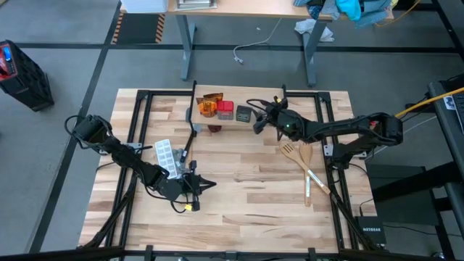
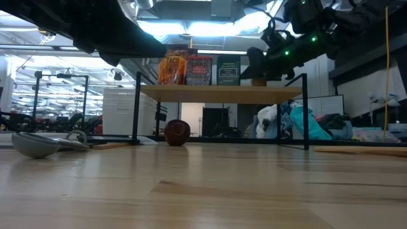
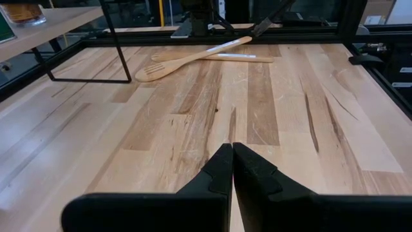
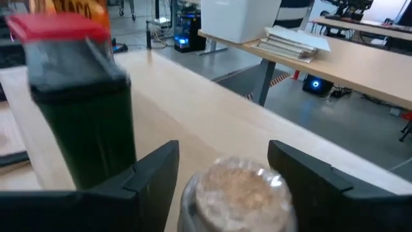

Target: Shelf spices

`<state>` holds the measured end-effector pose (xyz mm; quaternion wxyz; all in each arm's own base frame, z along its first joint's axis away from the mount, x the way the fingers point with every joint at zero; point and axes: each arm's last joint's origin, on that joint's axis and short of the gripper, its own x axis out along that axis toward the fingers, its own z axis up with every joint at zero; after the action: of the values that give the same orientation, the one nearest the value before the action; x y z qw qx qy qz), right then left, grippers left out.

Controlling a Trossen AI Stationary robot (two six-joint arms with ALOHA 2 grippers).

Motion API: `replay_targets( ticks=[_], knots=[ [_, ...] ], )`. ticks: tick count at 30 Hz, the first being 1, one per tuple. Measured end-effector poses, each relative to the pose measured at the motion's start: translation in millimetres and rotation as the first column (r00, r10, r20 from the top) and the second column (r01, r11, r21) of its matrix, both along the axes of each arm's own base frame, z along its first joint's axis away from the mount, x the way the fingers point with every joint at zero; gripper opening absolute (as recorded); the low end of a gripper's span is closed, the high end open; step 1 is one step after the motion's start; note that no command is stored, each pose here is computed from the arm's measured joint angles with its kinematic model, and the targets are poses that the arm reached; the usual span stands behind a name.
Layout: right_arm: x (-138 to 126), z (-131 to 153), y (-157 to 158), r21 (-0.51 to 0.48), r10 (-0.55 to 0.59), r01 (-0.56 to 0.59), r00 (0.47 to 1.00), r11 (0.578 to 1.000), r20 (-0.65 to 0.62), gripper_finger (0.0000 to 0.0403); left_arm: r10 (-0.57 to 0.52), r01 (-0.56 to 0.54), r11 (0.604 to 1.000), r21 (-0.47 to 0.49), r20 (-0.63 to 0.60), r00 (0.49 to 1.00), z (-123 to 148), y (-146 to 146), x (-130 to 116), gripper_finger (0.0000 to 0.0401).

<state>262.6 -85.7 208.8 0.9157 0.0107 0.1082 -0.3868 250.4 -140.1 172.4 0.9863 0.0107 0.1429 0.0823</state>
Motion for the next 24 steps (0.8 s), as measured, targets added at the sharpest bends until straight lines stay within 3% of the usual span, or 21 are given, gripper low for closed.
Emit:
replay_targets(
  ticks=[16, 24],
  knots=[
    [-2.8, -2.6, 0.7, 0.043, -0.009, 0.011, 0.999, 0.999, -0.034, 0.0241, 0.000, 0.000, 1.000, -0.002, 0.001, 1.000, 0.2, 0.0, 0.0, 0.0005],
    [-2.9, -3.1, 0.8, 0.050, -0.010, 0.012, 0.999, 0.999, -0.037, 0.0180, 0.000, 0.000, 1.000, -0.002, 0.001, 1.000, 0.2, 0.0, 0.0, 0.0005]
  ],
)
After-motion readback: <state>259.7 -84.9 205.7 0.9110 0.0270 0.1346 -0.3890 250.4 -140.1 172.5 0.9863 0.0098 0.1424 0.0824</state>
